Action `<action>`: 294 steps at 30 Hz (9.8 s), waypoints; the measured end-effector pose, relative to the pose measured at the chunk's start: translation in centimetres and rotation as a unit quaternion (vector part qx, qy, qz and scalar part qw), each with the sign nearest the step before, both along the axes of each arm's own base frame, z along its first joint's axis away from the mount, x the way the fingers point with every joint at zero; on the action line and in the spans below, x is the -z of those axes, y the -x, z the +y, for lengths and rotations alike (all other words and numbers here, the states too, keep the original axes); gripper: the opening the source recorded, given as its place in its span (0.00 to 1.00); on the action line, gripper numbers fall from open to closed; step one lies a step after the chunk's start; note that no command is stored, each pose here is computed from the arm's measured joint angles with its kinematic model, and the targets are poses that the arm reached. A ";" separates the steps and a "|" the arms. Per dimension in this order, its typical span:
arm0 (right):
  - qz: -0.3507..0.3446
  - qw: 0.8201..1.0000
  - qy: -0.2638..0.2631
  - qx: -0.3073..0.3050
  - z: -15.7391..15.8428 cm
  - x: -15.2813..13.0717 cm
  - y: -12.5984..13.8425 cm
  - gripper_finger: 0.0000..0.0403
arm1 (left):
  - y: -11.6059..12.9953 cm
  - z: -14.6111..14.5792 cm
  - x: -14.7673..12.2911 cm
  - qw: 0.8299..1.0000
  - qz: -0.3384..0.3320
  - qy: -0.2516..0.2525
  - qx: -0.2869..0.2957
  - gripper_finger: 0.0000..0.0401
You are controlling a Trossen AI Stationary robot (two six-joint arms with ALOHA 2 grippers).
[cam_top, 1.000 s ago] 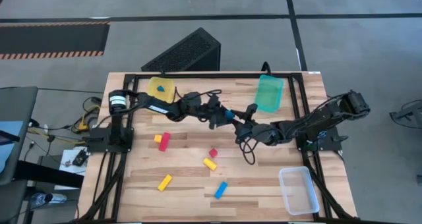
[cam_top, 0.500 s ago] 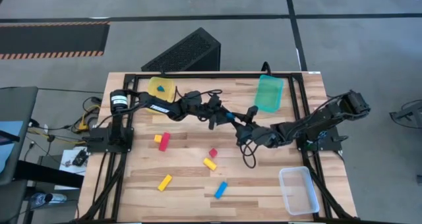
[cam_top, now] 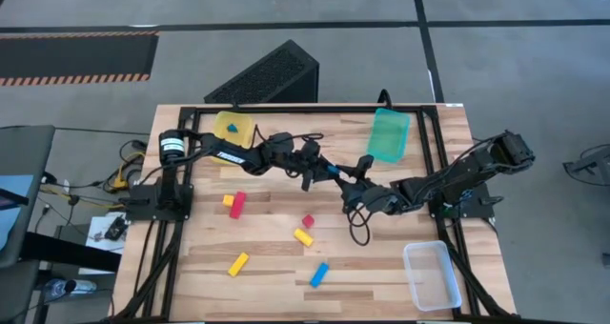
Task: Sort & place blocks by color
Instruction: Put the blue circle block into the yellow bin, then put the blue rectangular block into the yellow bin
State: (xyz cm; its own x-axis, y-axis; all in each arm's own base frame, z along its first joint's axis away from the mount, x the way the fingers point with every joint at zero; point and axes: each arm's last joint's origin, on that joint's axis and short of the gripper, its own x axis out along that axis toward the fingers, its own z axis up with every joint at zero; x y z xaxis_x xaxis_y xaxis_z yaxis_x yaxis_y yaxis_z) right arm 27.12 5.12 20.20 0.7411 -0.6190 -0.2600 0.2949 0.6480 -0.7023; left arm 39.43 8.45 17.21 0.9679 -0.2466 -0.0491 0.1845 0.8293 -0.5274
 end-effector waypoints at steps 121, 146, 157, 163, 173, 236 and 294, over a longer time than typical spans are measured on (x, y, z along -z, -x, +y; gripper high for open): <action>-0.188 0.921 -0.335 -0.071 -7.0 1.0 2.8 0.62 | 21.4 -3.2 -2.4 0.936 -0.012 -0.288 -0.200 0.29; -0.162 0.882 -0.439 -0.052 6.0 2.7 -3.0 0.62 | 23.8 -15.6 -1.1 0.958 -0.088 -0.264 -0.075 0.29; 0.059 0.881 -0.467 -0.052 14.6 -0.1 -6.6 0.62 | 25.9 -20.2 0.8 0.963 -0.040 -0.240 -0.115 0.29; 0.157 0.889 -0.416 -0.109 17.9 1.4 -6.6 0.62 | 24.9 -22.6 1.7 0.957 -0.005 -0.237 -0.166 0.29; 0.243 0.859 -0.423 -0.158 16.1 4.3 -8.7 0.62 | 21.3 -26.8 0.1 0.927 -0.004 -0.307 -0.218 0.29; 0.055 0.991 -0.110 0.051 14.7 4.8 -8.0 0.21 | 15.3 -20.6 2.1 0.965 0.122 -0.075 -0.218 0.51; 0.061 0.972 -0.188 0.129 -1.4 3.1 -5.8 0.76 | 26.5 -7.1 -1.8 0.771 0.292 -0.120 -0.554 0.09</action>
State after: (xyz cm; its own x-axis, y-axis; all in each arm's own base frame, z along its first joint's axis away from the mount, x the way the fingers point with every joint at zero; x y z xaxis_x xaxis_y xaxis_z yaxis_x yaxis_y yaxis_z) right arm 32.91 3.75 17.13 0.5226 -0.6240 -0.5809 0.4109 0.7814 -0.4697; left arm 12.94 1.35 19.03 0.3742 0.7990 -0.4707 -0.9170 0.3946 -0.0592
